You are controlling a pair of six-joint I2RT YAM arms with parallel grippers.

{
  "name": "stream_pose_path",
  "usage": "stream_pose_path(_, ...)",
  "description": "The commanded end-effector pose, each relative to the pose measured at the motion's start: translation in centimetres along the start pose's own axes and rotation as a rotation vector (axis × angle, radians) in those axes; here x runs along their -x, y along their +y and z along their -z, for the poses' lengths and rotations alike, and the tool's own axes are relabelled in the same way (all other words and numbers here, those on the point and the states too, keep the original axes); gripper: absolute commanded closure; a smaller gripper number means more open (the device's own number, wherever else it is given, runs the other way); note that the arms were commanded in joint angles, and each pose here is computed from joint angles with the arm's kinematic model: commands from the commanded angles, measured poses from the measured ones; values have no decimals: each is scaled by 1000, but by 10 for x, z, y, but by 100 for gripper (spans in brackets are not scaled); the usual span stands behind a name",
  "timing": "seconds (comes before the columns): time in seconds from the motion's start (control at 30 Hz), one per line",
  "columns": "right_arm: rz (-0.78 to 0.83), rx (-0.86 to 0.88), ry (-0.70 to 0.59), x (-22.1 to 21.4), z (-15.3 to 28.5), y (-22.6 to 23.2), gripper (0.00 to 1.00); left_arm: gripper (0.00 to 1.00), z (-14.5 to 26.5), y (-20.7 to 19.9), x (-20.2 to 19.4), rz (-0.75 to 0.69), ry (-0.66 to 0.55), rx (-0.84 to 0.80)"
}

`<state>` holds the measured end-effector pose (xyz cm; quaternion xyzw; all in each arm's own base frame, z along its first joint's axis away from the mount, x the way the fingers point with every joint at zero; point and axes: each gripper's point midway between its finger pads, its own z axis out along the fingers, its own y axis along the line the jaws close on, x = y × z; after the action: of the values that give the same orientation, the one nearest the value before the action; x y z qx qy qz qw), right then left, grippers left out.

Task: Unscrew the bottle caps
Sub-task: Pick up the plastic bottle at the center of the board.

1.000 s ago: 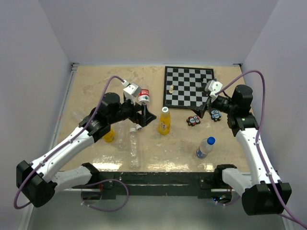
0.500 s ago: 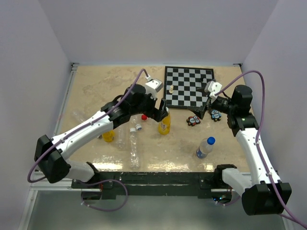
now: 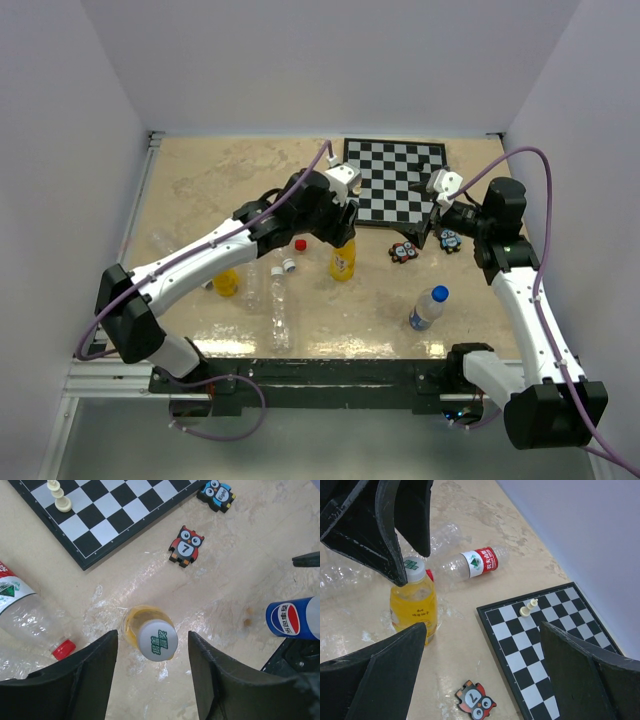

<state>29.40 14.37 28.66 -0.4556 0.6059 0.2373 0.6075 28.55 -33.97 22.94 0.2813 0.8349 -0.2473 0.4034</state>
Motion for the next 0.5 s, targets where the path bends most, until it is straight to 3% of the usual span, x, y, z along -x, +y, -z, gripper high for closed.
stream_pose_path(0.0, 33, 15, -26, 9, 3, 4, 2, 40, 7, -4, 9, -23, -3, 10)
stream_pose_path(0.37, 33, 16, -29, 9, 3, 5, 2, 42, -3, -5, 0, -49, 54, 41)
stream_pose_path(0.47, 34, 14, -29, 10, 4, 4, 2, 47, -5, -6, -1, -53, 58, 42)
